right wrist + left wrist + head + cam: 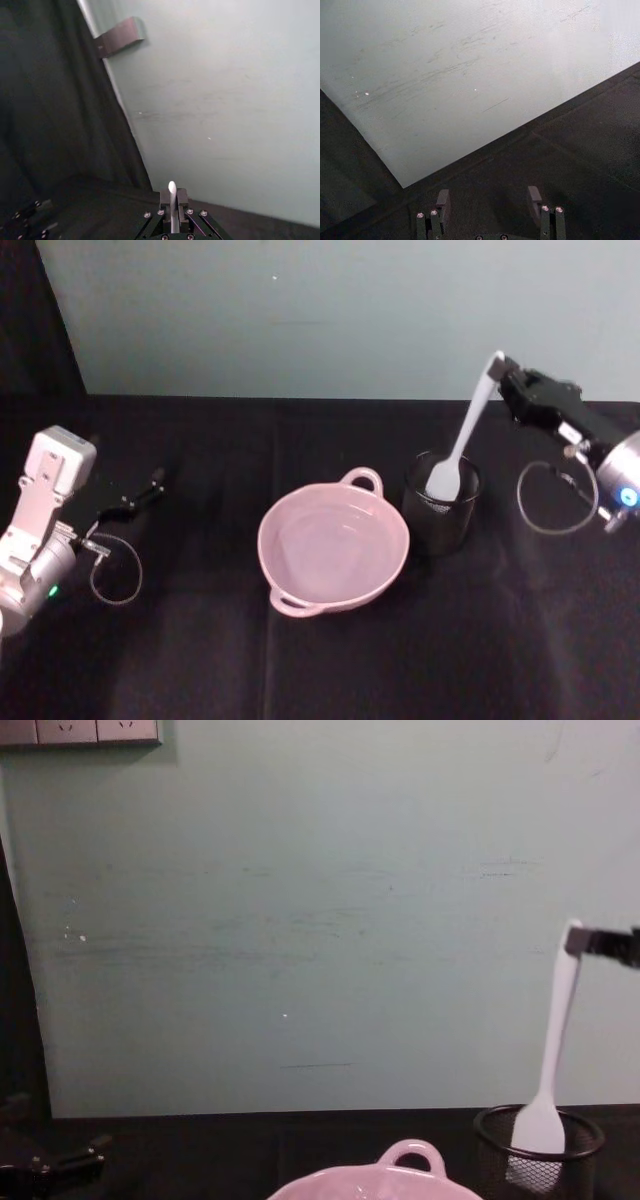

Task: Use the one hand to pick up the spoon and stir the clear water in the bowl.

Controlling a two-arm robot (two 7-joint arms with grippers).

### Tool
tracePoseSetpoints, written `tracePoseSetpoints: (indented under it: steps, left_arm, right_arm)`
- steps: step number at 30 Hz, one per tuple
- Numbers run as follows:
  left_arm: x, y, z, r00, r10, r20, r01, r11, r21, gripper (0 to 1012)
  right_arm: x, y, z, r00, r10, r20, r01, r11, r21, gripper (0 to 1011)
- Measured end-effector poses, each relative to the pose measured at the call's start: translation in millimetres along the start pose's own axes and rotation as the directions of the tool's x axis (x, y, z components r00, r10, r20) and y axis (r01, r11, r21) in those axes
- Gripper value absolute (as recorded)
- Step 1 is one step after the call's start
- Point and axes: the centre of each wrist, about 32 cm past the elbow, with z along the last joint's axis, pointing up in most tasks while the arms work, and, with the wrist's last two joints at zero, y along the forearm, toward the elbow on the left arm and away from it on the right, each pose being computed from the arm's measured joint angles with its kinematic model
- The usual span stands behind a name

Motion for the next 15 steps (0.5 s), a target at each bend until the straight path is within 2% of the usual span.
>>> tracePoseSetpoints:
  steps: [1, 3, 7, 8, 12, 15]
  left_arm:
    - [0.0, 0.0, 0.0, 1.0, 0.0, 0.0, 0.0, 1.0, 0.0, 1011]
    - [0.0, 0.0, 0.0, 1.0, 0.0, 0.0, 0.0, 1.0, 0.0, 1011]
    - [0.0, 0.0, 0.0, 1.0, 0.0, 0.0, 0.0, 1.0, 0.0, 1011]
    - [0.0, 0.0, 0.0, 1.0, 0.0, 0.0, 0.0, 1.0, 0.0, 1011]
    - [0.0, 0.0, 0.0, 1.0, 0.0, 0.0, 0.0, 1.0, 0.0, 1011]
    - [0.0, 0.0, 0.0, 1.0, 0.0, 0.0, 0.0, 1.0, 0.0, 1011]
  right_arm:
    - [-2.9, 2.3, 9.5, 0.999, 0.016, 0.028, -0.016, 1.0, -0.006, 85]
    - [-5.3, 4.0, 17.0, 0.998, 0.029, 0.048, -0.029, 1.0, -0.012, 84]
    - [-12.2, 7.6, 41.4, 0.992, 0.067, 0.107, -0.063, 0.997, -0.042, 84]
    - [-12.2, 7.6, 41.4, 0.992, 0.067, 0.107, -0.063, 0.997, -0.042, 85]
    - [-19.9, 8.2, 62.0, 0.985, 0.098, 0.141, -0.09, 0.994, -0.061, 85]
    - [-23.9, 6.8, 71.9, 0.982, 0.112, 0.151, -0.103, 0.992, -0.066, 85]
